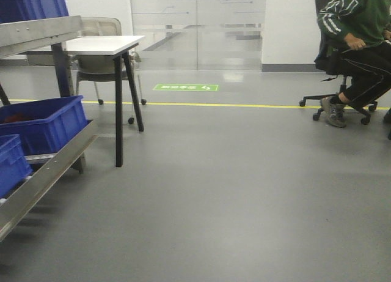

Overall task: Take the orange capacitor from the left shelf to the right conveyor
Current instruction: 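Drive the base to the conveyor holding the cylinder in the right gripper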

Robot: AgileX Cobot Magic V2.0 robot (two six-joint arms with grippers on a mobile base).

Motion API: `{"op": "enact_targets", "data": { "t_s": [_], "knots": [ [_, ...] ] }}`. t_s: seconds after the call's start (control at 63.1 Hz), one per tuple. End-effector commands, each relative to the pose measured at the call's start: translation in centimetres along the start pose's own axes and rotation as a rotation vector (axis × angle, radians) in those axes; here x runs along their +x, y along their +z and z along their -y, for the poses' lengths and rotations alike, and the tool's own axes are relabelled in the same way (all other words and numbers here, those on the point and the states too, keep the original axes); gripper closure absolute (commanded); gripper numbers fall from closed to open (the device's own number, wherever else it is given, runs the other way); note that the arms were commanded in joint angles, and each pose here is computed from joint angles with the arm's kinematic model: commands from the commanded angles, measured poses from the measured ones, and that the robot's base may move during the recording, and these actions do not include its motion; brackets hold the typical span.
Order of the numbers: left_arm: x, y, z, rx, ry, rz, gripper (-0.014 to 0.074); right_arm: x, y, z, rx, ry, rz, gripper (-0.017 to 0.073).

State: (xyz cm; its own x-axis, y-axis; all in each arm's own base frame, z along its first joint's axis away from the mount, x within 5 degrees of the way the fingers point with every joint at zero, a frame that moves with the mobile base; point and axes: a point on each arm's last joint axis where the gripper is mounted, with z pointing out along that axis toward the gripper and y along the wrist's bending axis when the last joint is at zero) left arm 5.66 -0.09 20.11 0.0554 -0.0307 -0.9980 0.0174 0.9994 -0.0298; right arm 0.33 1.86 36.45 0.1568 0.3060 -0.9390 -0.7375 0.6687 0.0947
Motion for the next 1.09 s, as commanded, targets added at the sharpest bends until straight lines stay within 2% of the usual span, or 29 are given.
{"op": "enact_targets", "data": {
  "t_s": [0.0,1.077],
  "knots": [
    [-0.13,-0.04,0.04,0.007,-0.003,0.077,0.072,-1.31,0.14,0.22,0.032,-0.011,0.074,0.051],
    [-0.13,-0.04,0.04,0.007,-0.003,0.077,0.072,-1.31,0.14,0.22,0.032,-0.011,0.074,0.051]
  ]
}}
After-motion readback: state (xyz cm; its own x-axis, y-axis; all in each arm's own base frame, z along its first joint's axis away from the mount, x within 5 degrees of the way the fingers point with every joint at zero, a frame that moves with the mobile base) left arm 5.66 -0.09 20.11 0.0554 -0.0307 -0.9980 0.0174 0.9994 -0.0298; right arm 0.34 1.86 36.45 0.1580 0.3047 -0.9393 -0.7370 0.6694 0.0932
